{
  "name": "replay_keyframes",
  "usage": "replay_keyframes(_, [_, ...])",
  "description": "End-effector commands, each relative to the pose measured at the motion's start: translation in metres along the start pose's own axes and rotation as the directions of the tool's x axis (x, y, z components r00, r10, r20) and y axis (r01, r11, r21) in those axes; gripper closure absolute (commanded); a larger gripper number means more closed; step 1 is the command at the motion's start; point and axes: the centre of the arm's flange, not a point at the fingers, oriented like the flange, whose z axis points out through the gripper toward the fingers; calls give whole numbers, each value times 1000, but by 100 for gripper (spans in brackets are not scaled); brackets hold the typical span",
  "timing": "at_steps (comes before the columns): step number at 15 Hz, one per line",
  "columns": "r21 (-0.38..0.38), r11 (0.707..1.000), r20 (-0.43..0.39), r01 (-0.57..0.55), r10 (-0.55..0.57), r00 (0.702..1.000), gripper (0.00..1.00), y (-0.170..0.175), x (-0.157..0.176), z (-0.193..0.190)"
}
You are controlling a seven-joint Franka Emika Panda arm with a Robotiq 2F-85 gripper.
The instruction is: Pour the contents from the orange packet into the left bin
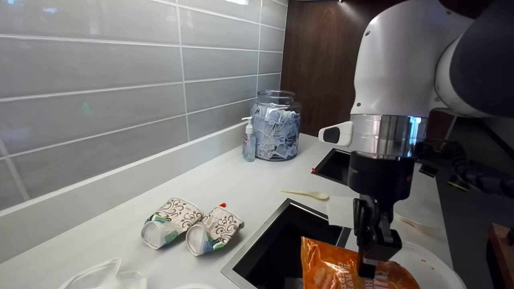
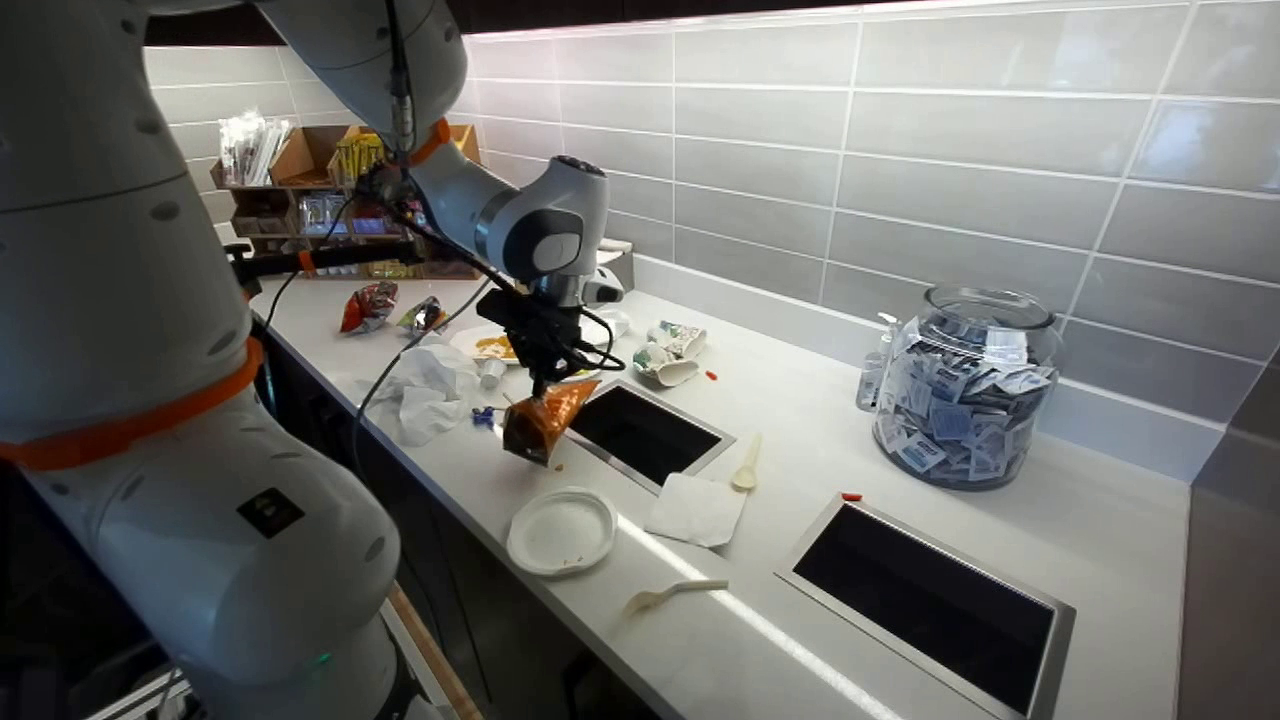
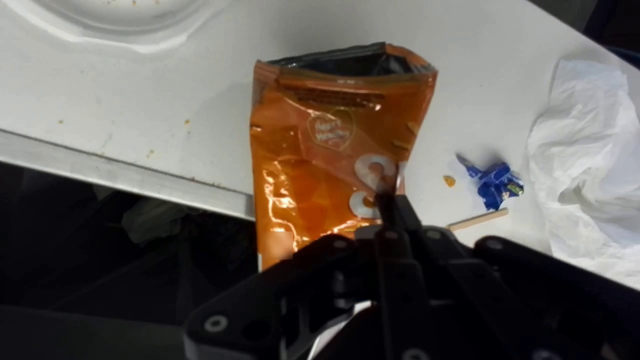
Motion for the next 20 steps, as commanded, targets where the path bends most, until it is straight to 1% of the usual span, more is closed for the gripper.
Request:
replay_keyframes(1, [67,998,94,2,-9,995,100,1,-12,19])
replay_keyframes(3, [79,997,124,-1,-9,992,100,1,-12,29])
replay_keyframes(4, [78,997,134,-4,-7,991,74,2,-12,33])
replay_keyframes(5, [69,998,139,-8,-1,990,74,3,-11,38])
replay_keyframes(8, [52,998,163,-22,14,987,53,7,-10,50])
replay_keyframes(9, [49,998,171,-27,19,985,44,9,-11,52])
replay_keyframes(10, [29,998,186,-49,42,982,38,12,-14,52])
replay_keyframes(11, [16,998,188,-63,59,980,29,15,-16,51])
replay_keyframes(13, [-12,996,190,-89,89,978,15,21,-20,49])
replay_keyframes(14, [-19,995,190,-97,99,977,7,24,-21,48])
replay_keyframes(15, [-30,994,193,-106,110,975,1,27,-21,49])
replay_keyframes(18, [-39,991,199,-124,130,971,0,36,-21,54])
replay_keyframes(20, [-29,992,214,-124,127,968,0,40,-20,62])
